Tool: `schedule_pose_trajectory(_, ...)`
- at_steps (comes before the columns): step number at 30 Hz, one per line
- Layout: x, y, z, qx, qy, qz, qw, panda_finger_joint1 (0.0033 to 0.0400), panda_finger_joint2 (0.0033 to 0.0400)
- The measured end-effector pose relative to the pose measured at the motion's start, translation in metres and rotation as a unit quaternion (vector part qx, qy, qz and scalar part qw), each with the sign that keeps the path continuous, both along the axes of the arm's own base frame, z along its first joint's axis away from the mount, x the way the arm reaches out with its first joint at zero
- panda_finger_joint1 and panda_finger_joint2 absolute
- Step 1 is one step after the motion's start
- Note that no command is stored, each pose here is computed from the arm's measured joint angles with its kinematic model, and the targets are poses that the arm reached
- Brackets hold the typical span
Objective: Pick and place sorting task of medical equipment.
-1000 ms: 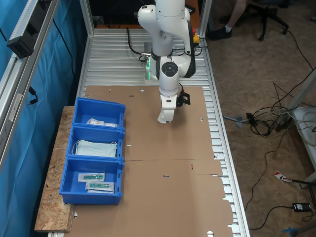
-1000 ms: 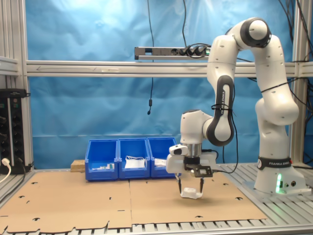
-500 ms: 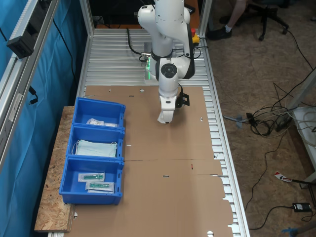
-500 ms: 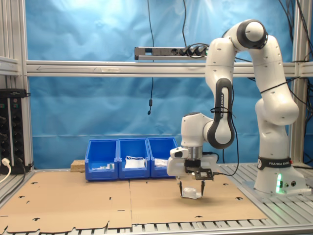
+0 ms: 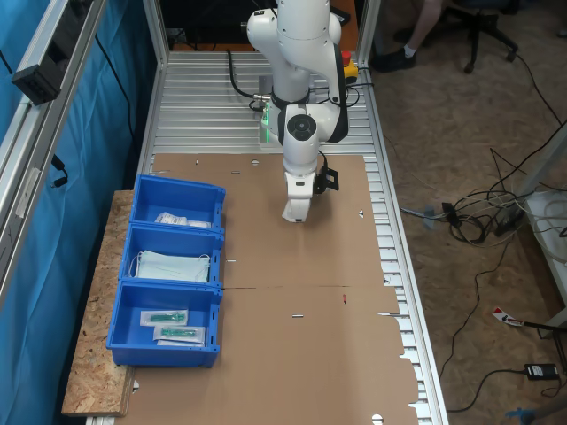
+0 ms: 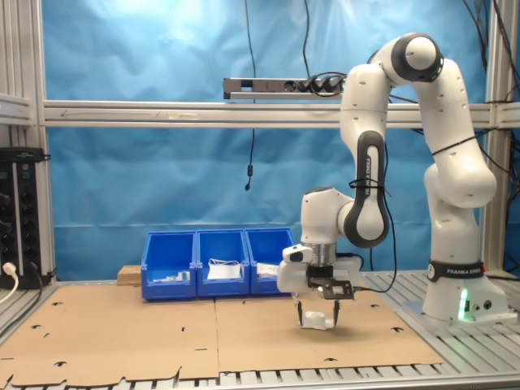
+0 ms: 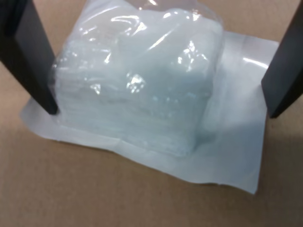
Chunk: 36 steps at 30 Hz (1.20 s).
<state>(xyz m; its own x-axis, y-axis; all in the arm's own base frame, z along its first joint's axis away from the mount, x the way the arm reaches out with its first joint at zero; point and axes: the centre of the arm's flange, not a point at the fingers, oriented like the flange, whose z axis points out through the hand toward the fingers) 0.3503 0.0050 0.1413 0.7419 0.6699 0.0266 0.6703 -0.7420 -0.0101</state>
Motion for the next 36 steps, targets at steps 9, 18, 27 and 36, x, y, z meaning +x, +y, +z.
schedule_pose_trajectory(9,0.0003,-0.0002,0.0002,0.000,-0.001,0.000,1.0000,0.0400,0.0400)
schedule_pose_trajectory(18,0.0003,-0.0006,0.0003,0.000,-0.002,-0.001,1.0000,0.0400,0.0400)
schedule_pose_trajectory(27,0.0003,-0.0033,0.0002,-0.001,-0.002,-0.004,1.0000,0.0400,0.0400)
schedule_pose_trajectory(36,0.0003,-0.0049,0.0002,-0.001,-0.002,-0.006,1.0000,0.0400,0.0400)
